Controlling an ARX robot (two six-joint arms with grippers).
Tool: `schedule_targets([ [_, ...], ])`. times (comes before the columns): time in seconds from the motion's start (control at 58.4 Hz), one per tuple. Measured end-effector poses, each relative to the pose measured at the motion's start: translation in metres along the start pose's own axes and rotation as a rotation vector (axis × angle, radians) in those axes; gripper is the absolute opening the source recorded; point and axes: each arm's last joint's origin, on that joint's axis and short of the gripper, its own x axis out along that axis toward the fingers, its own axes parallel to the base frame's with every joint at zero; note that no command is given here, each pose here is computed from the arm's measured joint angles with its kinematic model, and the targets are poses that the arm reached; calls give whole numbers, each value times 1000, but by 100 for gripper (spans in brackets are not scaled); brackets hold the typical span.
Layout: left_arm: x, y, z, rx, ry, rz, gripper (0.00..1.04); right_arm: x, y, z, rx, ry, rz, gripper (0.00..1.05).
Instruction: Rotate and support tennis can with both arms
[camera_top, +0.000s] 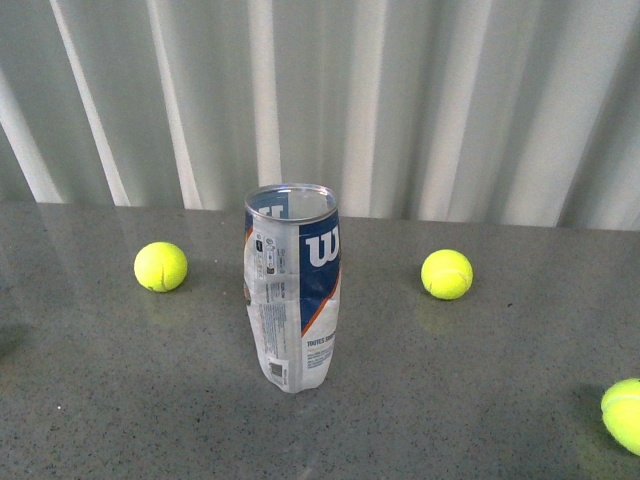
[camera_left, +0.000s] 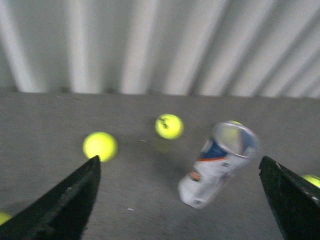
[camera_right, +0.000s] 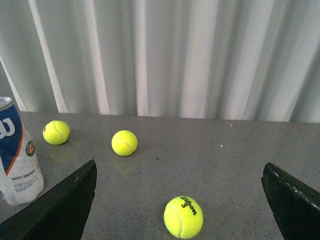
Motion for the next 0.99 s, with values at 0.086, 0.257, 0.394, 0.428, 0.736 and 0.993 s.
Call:
schedule_targets([
  [0.086, -16, 6, -17, 70, -144, 226, 80, 0, 0, 0, 0, 0, 0, 98],
  [0.257, -46, 0, -67, 95, -193, 309, 42, 0, 0, 0, 0, 0, 0, 98],
  [0.394, -51, -12, -82, 98, -185, 296, 17, 0, 0, 0, 0, 0, 0, 98],
  [0.428, -53, -15, -83, 100, -189, 297, 12, 0, 0, 0, 0, 0, 0, 98],
  [0.736, -65, -33, -103, 104, -191, 299, 4, 0, 0, 0, 0, 0, 0, 98],
  [0.993, -73, -45, -114, 109, -212, 290, 4, 0, 0, 0, 0, 0, 0, 98],
])
